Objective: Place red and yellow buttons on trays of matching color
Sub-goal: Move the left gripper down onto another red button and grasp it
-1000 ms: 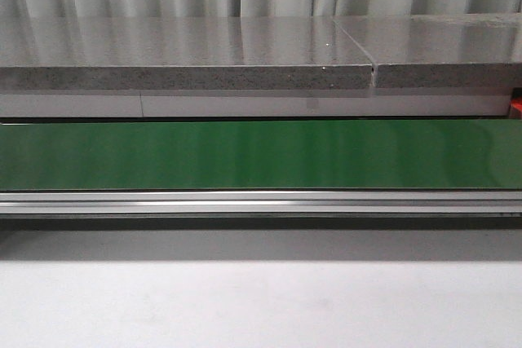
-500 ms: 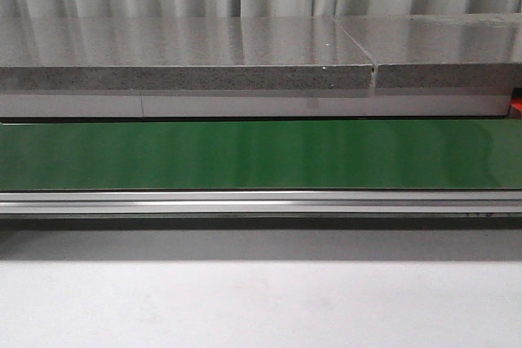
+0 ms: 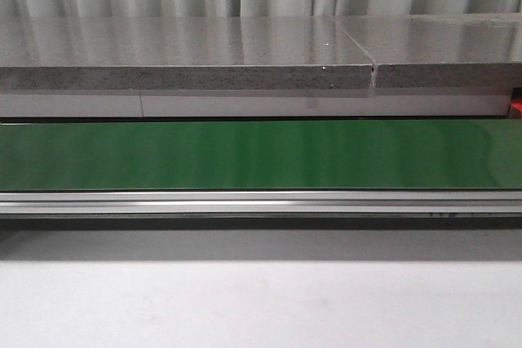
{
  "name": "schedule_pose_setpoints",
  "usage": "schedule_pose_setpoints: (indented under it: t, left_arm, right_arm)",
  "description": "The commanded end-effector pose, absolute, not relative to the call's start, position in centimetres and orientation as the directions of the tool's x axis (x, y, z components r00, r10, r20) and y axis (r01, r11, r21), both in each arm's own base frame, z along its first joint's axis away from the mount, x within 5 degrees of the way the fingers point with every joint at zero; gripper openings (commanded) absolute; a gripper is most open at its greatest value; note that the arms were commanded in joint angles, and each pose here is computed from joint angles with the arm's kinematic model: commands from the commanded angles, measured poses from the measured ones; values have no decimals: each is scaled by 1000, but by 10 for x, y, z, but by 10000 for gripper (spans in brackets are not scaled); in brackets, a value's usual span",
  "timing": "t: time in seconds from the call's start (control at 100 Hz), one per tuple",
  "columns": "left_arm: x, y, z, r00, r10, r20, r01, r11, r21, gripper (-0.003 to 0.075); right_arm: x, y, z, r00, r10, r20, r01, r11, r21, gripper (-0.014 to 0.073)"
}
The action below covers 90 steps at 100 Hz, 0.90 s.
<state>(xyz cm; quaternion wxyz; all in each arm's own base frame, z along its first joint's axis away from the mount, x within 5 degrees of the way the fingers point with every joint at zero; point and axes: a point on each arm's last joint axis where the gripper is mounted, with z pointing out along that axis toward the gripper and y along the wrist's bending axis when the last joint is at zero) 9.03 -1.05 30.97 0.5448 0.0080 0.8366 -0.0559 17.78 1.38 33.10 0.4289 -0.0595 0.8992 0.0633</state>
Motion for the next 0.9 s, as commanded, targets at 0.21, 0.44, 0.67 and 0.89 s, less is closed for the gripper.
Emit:
schedule_pose_setpoints:
  t: [0.21,0.44,0.67,0.89]
  left_arm:
    - [120,0,338,-345,-184,-920,-101,982,-158,661]
    - [165,26,345,-389,-278,-878,-297,940,-166,661]
    - [211,61,329,-408,-455,-791,-463,850,-251,660]
    - [254,80,299,-485,-492,-724,-510,831,-223,660]
  right_arm:
    - [178,13,346,-550,-46,-834,-158,986,50,-67]
    - [178,13,346,-550,-46,-834,-158,986,50,-67]
    - [178,13,346,-551,-46,-834,-157,986,50,-67]
    - [178,13,346,-551,-46,-834,-157,986,50,-67]
